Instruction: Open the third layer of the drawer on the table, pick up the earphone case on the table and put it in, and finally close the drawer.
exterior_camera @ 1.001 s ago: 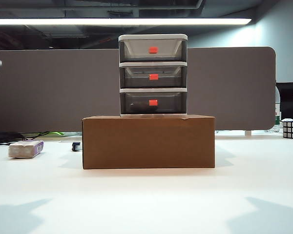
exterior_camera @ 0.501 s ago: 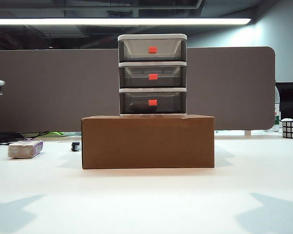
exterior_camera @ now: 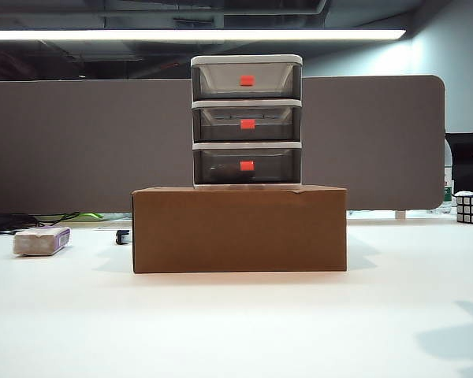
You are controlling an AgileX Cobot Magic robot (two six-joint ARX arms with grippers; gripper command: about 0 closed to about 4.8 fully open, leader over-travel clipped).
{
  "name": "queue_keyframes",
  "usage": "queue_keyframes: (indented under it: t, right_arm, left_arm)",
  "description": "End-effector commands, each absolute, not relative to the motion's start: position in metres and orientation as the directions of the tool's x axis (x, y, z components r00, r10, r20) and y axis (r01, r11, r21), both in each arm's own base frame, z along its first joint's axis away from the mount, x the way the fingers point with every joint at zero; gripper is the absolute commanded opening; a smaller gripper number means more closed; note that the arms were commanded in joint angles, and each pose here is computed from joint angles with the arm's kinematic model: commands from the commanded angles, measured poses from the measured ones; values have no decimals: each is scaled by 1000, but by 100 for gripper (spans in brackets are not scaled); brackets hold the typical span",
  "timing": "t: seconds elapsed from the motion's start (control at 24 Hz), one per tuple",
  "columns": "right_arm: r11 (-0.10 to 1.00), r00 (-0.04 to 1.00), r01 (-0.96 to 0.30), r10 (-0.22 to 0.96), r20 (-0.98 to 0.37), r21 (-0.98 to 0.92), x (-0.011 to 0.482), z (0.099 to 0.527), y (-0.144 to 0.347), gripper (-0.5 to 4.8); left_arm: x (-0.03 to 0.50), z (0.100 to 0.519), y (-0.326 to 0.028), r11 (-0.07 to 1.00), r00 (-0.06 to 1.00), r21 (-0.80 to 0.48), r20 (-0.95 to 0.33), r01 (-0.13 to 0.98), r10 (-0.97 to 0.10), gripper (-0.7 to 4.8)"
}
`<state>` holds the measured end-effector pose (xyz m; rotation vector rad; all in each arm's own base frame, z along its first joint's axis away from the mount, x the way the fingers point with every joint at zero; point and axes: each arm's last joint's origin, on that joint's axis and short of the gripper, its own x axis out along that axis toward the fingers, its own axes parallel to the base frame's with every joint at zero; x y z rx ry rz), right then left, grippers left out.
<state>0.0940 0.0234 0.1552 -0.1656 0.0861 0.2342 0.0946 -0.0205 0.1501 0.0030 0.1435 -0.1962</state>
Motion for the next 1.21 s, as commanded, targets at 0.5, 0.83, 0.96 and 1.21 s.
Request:
queue_keyframes:
  t: [0.5, 0.83, 0.96, 1.21]
  right_arm:
    - [972, 983, -176, 166, -75, -156, 96, 156, 15, -5]
    - [981, 994, -109, 102, -49, -159, 97, 159, 13, -5]
    - [984, 996, -87, 84, -27, -159, 97, 161, 13, -5]
    - [983, 996, -89, 85, -28, -159, 97, 161, 13, -4]
  left_arm:
    - [96, 156, -1, 983, 982, -88, -92, 158, -166, -5]
    - [96, 156, -1, 984, 982, -89, -96, 157, -165, -5]
    - [96, 156, -1, 984, 982, -89, -96, 157, -165, -5]
    - [96, 156, -1, 984, 982, -89, -96, 157, -165, -5]
